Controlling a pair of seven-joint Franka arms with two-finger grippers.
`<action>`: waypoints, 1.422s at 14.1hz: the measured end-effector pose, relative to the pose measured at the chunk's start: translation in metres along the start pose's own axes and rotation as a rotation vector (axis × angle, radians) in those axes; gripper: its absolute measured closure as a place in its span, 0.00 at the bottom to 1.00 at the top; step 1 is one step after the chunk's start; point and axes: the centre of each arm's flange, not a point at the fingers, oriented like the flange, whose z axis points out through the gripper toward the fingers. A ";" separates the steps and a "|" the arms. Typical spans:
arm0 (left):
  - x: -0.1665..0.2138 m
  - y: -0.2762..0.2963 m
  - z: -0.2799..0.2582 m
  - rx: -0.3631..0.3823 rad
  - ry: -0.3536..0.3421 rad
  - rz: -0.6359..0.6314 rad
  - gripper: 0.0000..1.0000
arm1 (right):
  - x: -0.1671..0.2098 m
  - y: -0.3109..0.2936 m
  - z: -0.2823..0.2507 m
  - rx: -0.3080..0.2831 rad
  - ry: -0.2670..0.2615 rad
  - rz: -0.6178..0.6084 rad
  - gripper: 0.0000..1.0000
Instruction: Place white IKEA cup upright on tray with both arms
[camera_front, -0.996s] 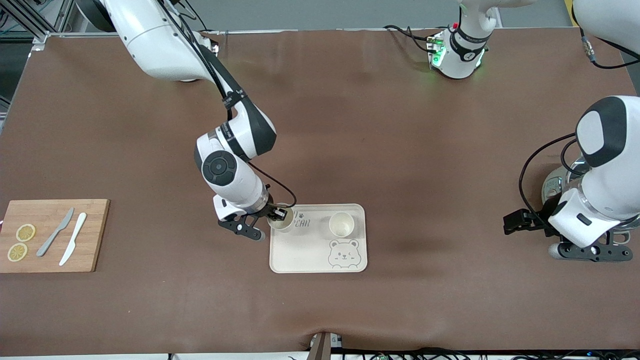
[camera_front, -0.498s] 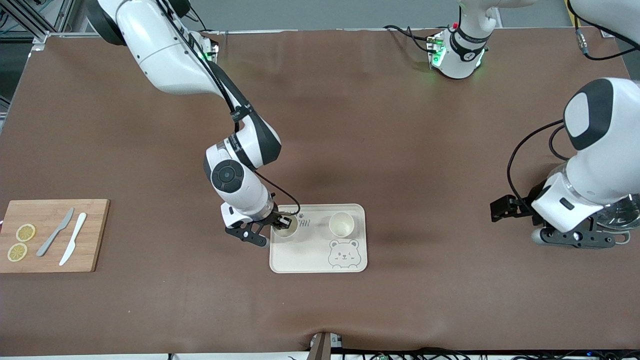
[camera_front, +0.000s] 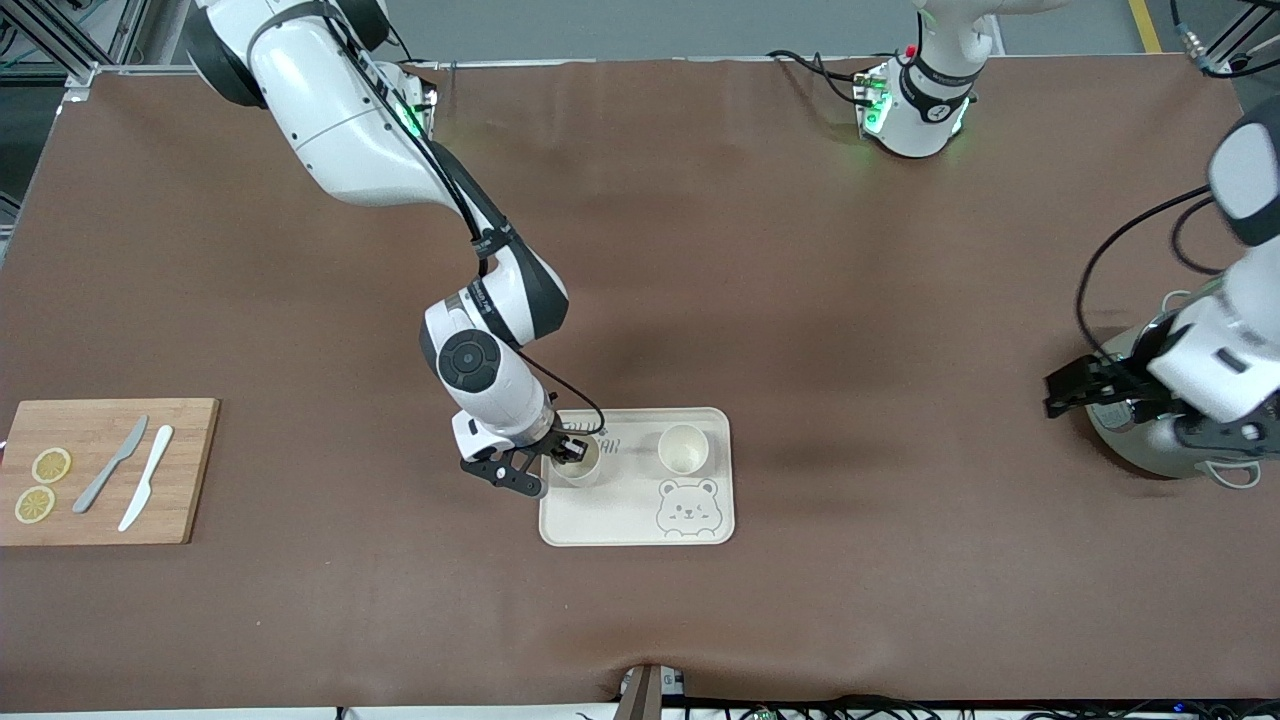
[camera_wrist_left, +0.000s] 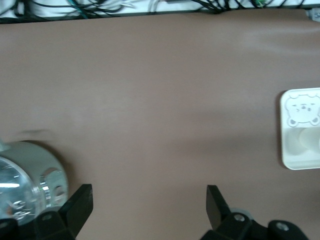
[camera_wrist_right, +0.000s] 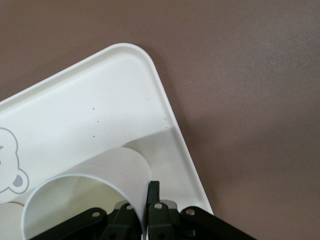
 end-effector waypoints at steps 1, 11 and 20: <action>-0.004 -0.009 -0.007 0.003 -0.002 -0.006 0.00 | -0.001 0.000 0.002 -0.002 0.000 -0.003 0.96; -0.030 0.001 -0.039 0.007 -0.033 0.013 0.00 | -0.001 -0.006 0.001 -0.025 0.047 -0.064 0.30; -0.080 0.008 -0.051 0.023 -0.063 0.041 0.00 | 0.001 -0.012 -0.112 -0.151 0.019 -0.123 0.00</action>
